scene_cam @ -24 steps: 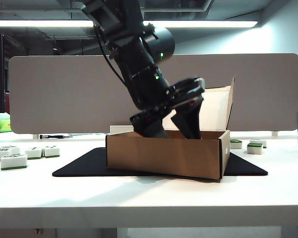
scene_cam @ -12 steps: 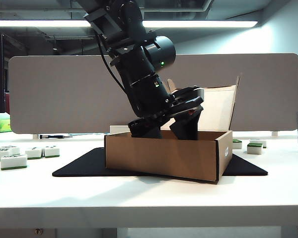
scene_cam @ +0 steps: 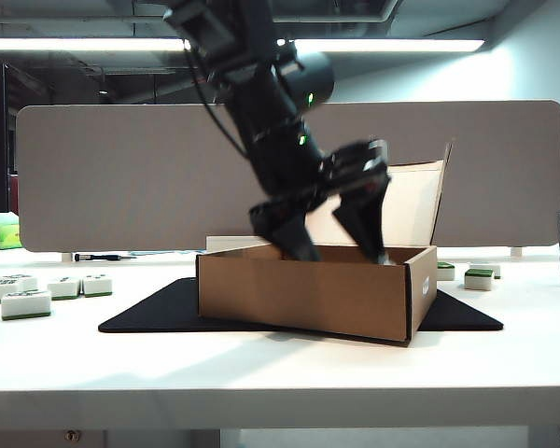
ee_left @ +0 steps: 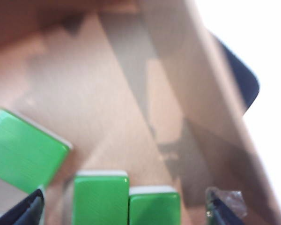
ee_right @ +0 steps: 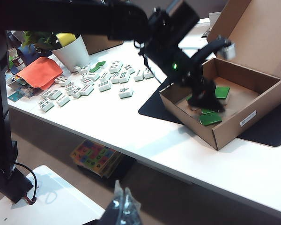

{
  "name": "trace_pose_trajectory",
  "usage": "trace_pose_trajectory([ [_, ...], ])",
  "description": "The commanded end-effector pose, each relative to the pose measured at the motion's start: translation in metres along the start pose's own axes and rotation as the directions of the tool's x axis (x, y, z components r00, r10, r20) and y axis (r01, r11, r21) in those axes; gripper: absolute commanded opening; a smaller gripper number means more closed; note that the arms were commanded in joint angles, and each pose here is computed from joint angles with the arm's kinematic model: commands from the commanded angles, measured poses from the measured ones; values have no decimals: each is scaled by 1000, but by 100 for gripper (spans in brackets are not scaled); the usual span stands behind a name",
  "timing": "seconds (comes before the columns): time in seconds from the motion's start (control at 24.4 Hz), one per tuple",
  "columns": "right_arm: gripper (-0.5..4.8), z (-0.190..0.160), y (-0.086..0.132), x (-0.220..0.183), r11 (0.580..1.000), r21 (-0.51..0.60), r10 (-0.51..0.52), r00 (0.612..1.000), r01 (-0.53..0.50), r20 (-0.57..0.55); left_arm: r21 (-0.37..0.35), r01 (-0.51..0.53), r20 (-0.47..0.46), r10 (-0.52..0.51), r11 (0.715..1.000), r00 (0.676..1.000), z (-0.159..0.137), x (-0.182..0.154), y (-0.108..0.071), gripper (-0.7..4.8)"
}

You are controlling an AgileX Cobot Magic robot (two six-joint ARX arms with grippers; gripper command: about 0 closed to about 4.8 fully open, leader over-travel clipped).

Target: Pick up four mahjong tiles and put them into the paper box.

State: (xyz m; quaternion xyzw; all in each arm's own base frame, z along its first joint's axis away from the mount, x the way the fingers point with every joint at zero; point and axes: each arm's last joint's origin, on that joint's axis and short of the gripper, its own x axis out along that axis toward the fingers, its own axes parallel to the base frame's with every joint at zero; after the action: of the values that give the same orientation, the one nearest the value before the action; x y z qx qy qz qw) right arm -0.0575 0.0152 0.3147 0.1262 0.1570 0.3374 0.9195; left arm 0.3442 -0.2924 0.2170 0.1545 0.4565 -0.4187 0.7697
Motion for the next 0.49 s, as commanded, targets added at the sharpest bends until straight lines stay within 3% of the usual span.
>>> trace_pose_trajectory([
  [0.04, -1, 0, 2, -2, 1000, -23, 3, 1000, -3, 24, 5, 2, -3, -2, 1000, 1000, 14, -21, -4, 435],
  [0.16, -1, 0, 2, -2, 1000, -23, 3, 1000, -2, 24, 18, -20, -34, 20, 1000, 999, 23, -42, -7, 432],
  [0.25, -1, 0, 1, -2, 1000, -26, -12, 999, 13, 31, 89, -55, -44, 59, 995, 997, 29, -57, -8, 429],
  [0.37, -1, 5, -3, 2, 996, -51, -69, 994, 73, 84, 111, -133, -14, 136, 985, 991, 28, -97, 4, 415],
  [0.49, -1, 9, -12, 13, 993, -78, -74, 988, 85, 132, 101, -210, -8, 212, 972, 977, 19, -142, 21, 275],
])
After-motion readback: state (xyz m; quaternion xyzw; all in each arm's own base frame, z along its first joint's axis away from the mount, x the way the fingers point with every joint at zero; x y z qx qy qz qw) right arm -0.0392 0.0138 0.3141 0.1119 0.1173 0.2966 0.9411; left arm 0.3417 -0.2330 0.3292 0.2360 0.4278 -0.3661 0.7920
